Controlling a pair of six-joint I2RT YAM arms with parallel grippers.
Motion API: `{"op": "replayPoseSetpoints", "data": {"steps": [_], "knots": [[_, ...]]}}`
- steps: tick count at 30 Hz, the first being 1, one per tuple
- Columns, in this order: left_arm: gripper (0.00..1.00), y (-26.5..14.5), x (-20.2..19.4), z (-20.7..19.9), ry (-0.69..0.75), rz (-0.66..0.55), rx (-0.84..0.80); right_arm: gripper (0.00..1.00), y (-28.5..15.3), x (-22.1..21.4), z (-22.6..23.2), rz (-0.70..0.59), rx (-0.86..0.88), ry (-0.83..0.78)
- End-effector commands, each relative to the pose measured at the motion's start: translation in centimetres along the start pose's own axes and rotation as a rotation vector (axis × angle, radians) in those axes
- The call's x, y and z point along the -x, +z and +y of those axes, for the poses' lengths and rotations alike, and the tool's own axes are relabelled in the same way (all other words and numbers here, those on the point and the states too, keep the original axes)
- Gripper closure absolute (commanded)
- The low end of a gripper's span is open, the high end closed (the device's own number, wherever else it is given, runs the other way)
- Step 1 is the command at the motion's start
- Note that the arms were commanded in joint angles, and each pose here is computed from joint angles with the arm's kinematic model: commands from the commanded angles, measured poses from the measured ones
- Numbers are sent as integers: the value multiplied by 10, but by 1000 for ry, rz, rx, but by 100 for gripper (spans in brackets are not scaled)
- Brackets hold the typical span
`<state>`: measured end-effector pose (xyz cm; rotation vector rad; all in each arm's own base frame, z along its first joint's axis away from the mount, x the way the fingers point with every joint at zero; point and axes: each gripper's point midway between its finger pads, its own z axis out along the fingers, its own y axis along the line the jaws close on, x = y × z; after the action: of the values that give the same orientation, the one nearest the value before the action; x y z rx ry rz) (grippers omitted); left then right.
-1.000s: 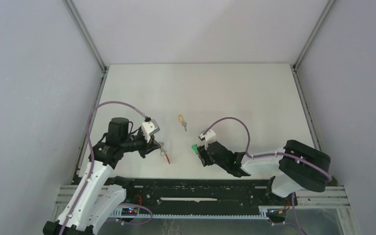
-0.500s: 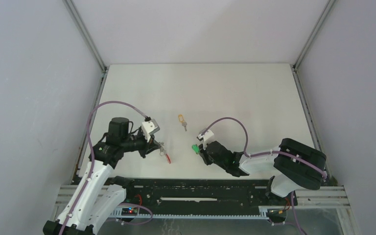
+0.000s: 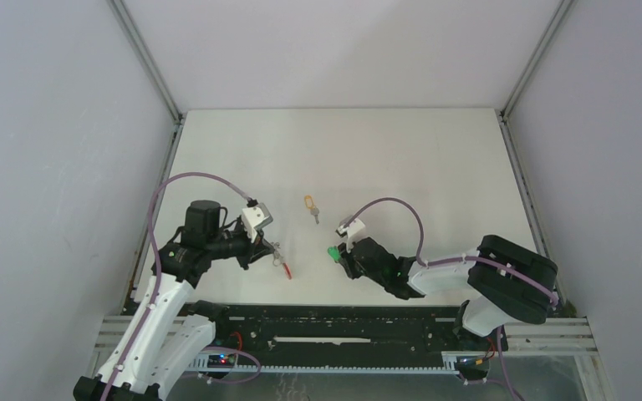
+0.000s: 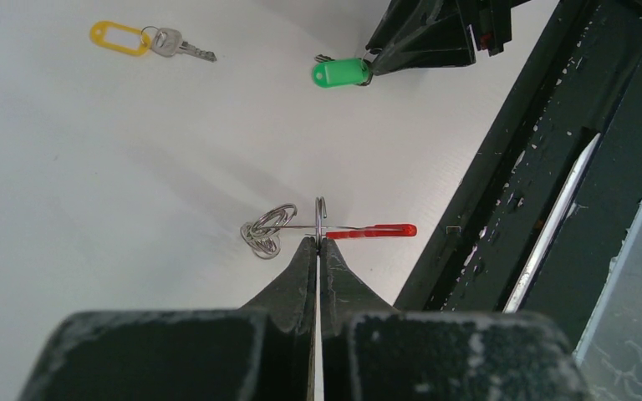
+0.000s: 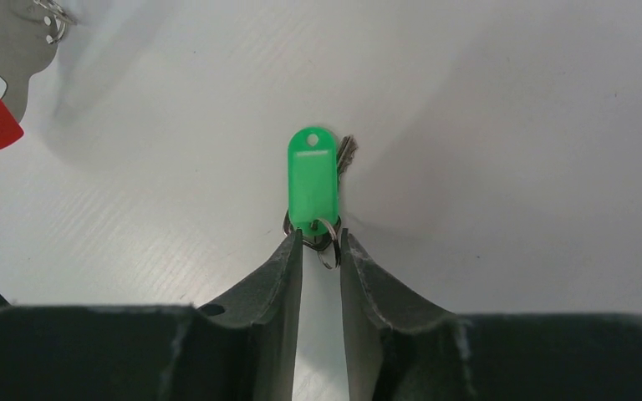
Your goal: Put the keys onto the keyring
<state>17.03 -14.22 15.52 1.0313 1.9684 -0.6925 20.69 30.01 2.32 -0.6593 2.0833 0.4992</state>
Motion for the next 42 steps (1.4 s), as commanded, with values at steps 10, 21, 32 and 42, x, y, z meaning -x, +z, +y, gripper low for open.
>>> {"op": "replayPoseSetpoints", "data": {"steps": [10, 21, 32, 42], "knots": [[100, -7, 24, 0, 30, -55, 10, 100, 1, 17, 5, -18, 43, 22], [100, -8, 29, -2, 30, -66, 2, 100, -23, 39, 23, -57, 144, -26], [100, -8, 58, -8, 115, -127, -14, 100, -103, 104, 77, -194, 463, -159], [100, -5, 74, -30, 204, -172, -53, 100, -135, 153, 125, -226, 573, -144]]}}
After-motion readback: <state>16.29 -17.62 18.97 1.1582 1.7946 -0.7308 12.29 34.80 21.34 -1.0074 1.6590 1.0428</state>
